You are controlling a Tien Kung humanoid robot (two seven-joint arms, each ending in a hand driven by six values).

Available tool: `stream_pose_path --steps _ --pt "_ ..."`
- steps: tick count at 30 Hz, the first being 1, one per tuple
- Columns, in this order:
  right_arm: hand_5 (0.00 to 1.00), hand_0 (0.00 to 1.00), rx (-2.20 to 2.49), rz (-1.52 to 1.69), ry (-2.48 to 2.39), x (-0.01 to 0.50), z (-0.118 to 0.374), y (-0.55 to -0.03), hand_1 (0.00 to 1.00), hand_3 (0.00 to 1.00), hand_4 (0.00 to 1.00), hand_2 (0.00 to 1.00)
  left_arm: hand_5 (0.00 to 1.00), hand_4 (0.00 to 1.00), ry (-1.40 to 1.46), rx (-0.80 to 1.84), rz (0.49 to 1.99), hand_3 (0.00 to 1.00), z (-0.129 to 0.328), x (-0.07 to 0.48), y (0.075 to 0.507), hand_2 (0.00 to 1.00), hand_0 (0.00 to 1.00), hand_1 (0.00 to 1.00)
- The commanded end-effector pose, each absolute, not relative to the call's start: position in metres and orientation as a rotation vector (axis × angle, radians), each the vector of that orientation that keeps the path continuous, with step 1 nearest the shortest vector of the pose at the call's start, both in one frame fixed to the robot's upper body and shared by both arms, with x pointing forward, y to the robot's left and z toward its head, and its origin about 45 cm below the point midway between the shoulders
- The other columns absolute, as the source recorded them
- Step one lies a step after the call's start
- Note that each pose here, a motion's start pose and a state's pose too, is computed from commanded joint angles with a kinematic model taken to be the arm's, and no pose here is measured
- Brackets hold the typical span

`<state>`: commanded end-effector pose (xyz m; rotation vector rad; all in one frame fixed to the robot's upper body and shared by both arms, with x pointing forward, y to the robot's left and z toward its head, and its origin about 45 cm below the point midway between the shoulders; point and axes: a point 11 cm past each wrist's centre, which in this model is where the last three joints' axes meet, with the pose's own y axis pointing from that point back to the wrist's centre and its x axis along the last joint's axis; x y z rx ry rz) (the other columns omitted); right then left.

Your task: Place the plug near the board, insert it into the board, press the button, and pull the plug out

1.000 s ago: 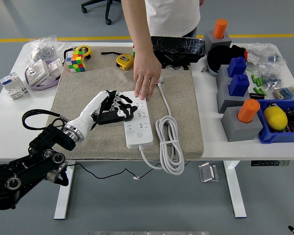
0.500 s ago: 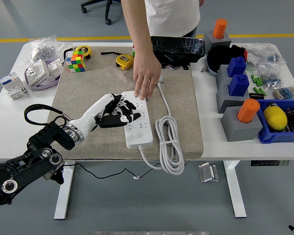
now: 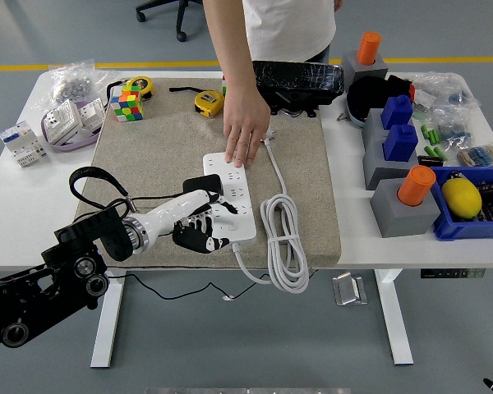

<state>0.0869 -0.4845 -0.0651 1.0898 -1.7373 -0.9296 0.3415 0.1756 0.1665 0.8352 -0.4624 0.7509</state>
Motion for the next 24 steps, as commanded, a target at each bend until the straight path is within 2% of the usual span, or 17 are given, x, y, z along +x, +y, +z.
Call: stream_pose_path --steps 2,24 --pt "0.577 0.598 1.09 -0.931 -1.737 0.087 -0.065 -0.484 0.659 0.564 0.974 0.632 0.002 0.573 -0.46 0.848 0.741 0.851 0.163 0.341 0.176 0.161 0.121 0.066" --pt "0.576 0.598 1.091 -0.936 -1.743 0.087 -0.066 -0.483 0.658 0.564 0.974 0.631 0.002 0.57 -0.412 0.913 0.701 0.837 0.144 0.339 0.178 0.168 0.116 0.067"
